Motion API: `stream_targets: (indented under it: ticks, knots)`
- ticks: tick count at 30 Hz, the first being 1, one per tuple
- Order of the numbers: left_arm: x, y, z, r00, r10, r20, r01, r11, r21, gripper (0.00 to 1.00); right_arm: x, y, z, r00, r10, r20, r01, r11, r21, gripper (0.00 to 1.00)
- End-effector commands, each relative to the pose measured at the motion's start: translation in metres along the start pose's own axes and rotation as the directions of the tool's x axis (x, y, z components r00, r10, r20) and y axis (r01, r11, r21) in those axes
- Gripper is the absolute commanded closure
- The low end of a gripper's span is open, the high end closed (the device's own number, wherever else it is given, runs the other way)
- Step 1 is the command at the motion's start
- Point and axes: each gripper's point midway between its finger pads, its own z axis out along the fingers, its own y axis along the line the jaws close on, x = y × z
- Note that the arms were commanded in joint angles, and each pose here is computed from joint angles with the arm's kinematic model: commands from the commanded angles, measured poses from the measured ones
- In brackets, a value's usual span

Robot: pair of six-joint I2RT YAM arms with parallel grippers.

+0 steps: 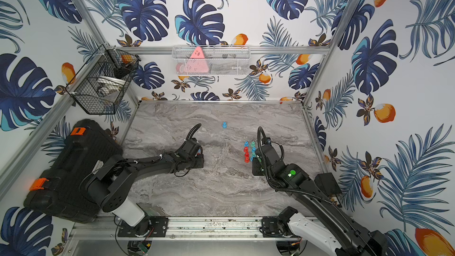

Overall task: Close the stamp cap
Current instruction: Move the cover to the center of the board.

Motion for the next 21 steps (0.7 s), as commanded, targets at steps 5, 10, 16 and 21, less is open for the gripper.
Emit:
stream_targets:
  ticks: [5,10,16,21]
  knots:
    - [0.013,-0.003,-0.002,1.000,-0.006,-0.020,0.006,1.000,0.012,0.42,-0.002,-0.002,-0.003,1.000,0.008,0.015,-0.008,1.000,0.008,0.48]
    - [0.026,-0.011,-0.002,0.999,0.023,-0.033,-0.023,1.000,0.008,0.42,-0.002,-0.002,-0.004,1.000,0.006,0.019,-0.007,1.000,0.005,0.48]
    - [0.042,-0.026,-0.001,0.998,0.053,-0.046,-0.052,0.998,0.018,0.42,-0.003,-0.001,-0.006,1.000,0.006,0.025,-0.006,1.000,0.002,0.48]
    - [0.053,-0.041,-0.002,0.995,0.083,-0.052,-0.081,0.996,0.040,0.42,-0.003,-0.002,-0.007,0.999,0.005,0.033,-0.005,1.000,0.005,0.48]
